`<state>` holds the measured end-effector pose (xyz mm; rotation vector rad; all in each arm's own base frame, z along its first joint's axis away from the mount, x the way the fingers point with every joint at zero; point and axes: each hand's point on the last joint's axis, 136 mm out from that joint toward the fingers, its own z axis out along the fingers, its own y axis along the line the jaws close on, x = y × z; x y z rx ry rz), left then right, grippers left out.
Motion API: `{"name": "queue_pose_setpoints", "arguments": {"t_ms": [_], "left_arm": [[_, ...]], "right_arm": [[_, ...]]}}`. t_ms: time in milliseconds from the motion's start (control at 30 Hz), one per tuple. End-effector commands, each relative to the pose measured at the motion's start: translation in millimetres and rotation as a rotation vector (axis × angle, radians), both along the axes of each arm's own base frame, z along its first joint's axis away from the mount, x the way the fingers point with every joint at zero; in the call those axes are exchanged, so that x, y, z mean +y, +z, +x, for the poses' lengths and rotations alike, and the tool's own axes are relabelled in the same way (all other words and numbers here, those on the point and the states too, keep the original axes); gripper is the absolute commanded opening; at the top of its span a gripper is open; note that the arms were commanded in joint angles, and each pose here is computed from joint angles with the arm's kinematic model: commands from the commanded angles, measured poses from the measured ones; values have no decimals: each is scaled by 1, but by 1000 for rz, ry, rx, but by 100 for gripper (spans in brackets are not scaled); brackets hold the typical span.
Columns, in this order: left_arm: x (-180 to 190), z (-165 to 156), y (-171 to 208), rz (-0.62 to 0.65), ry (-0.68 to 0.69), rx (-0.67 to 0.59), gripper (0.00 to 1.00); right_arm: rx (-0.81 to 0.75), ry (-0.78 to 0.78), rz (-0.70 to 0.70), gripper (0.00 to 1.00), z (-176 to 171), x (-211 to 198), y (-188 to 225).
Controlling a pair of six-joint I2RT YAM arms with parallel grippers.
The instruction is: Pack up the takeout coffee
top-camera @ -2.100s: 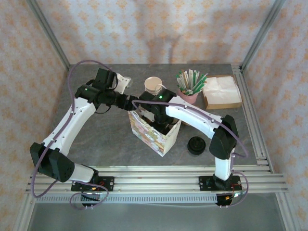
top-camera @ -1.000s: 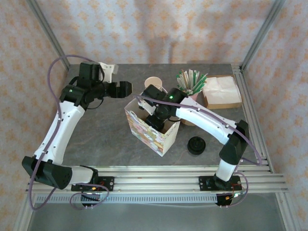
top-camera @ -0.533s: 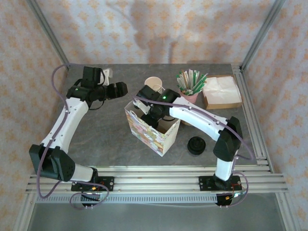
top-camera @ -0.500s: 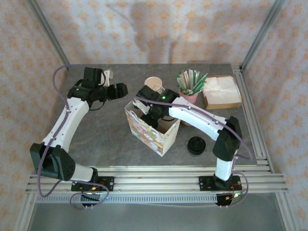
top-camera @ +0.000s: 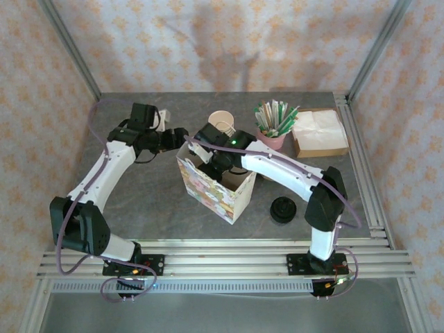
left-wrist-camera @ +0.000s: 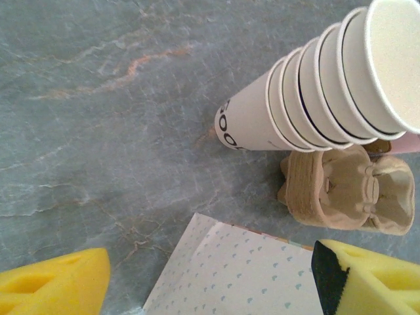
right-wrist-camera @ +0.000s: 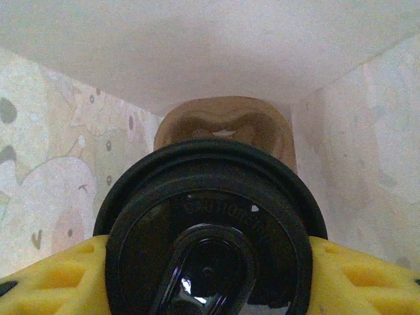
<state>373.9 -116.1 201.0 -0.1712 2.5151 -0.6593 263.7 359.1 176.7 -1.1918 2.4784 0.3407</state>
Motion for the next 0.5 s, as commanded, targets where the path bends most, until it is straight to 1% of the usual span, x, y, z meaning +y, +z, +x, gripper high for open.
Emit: {"name": "queue_pose_setpoints", "arguments": {"t_ms": [0,233,467], "left_arm": [[-6,-1,-4,9,-36,-4,81],[-7,-2,-4,14,-44,-3,81],[-9,-4,0,17,-51,-9,81]], "right_arm": [[54,-9,-40,32,-5,-3,-26],[71,-15,-92,32,-10,-14,-41],[91,-18,-111,32,-14,-18,-49]]}}
